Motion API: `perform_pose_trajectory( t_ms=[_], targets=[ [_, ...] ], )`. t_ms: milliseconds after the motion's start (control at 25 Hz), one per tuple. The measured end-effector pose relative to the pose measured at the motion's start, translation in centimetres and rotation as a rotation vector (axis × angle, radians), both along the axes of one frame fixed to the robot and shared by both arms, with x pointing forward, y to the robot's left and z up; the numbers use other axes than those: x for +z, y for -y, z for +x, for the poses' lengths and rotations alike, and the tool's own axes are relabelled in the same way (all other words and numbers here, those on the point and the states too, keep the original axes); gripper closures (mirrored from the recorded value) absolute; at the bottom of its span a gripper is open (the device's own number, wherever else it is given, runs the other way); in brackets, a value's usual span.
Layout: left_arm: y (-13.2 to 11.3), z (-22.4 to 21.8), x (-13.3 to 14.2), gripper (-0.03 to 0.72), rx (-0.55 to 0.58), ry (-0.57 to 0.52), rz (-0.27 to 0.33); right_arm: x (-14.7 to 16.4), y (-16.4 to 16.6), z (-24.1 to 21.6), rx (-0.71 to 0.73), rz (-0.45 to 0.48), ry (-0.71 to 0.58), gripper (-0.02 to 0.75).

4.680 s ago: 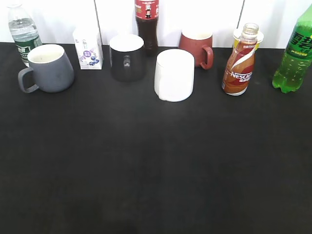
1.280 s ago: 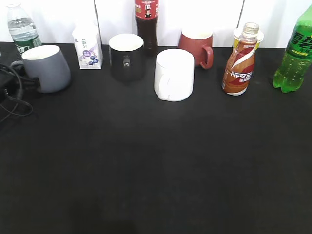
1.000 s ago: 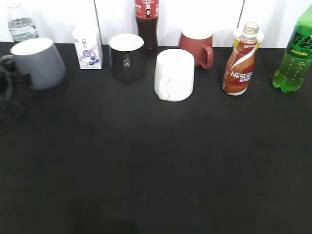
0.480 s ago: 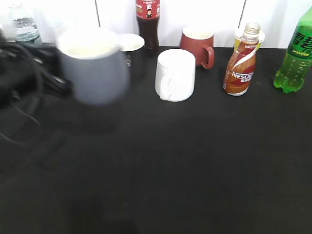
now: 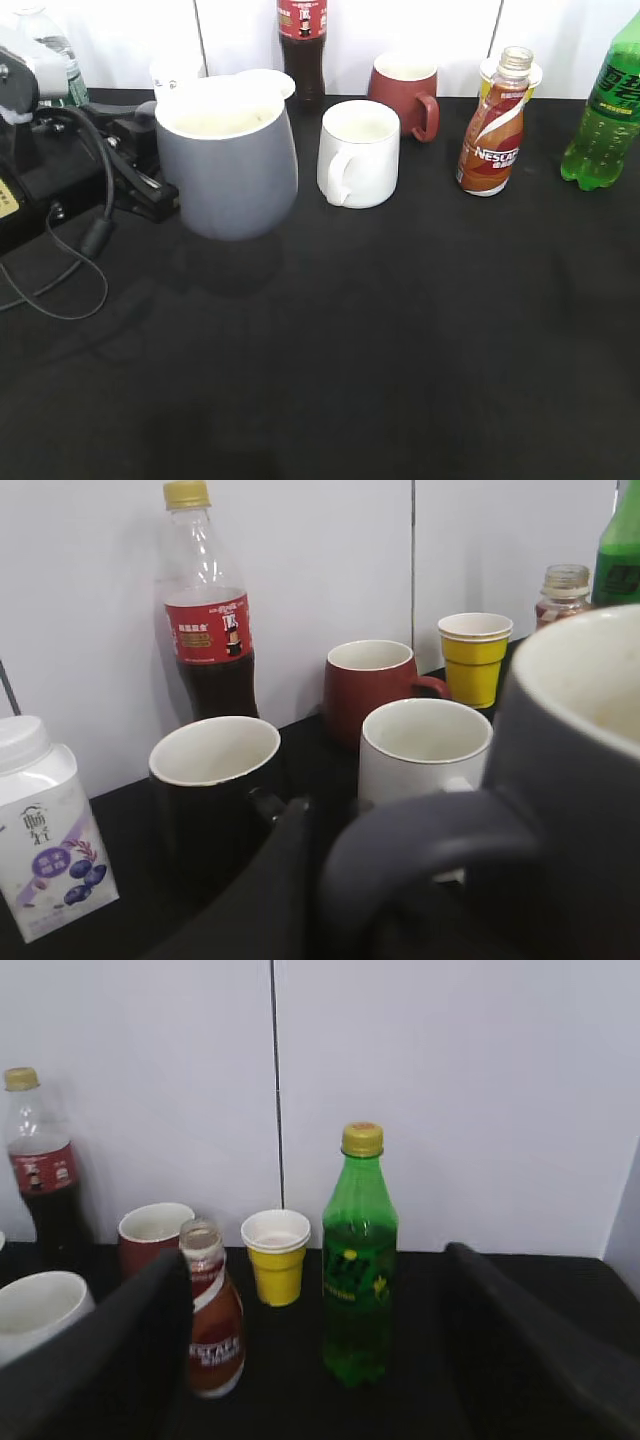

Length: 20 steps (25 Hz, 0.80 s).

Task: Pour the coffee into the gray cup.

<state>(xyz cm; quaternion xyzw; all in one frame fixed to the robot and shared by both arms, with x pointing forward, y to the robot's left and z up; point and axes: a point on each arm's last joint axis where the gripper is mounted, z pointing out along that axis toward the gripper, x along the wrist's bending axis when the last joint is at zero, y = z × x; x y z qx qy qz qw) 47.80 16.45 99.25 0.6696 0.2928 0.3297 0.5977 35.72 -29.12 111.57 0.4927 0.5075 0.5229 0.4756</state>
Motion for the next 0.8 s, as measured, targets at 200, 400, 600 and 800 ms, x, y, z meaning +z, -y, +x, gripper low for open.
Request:
perform_pose_trajectory(
  t_ms=[200, 400, 600, 800],
  targets=[
    [0.0, 0.0, 0.0, 0.629, 0.001, -0.004, 0.001, -2.2, -0.4, 6.9, -0.006, 0.003, -0.012, 0.147],
    [0.0, 0.0, 0.0, 0.629, 0.001, -0.005, 0.001, -6.1, -0.6, 12.1, -0.011, 0.014, -0.048, 0.148],
    [0.0, 0.0, 0.0, 0.629, 0.002, -0.005, 0.001, -11.2, -0.8, 15.5, -0.017, 0.039, -0.151, 0.148],
    [0.0, 0.0, 0.0, 0.630, 0.002, -0.005, 0.001, -13.0, -2.9, 16.0, 0.141, 0.029, -0.212, 0.147]
  ],
)
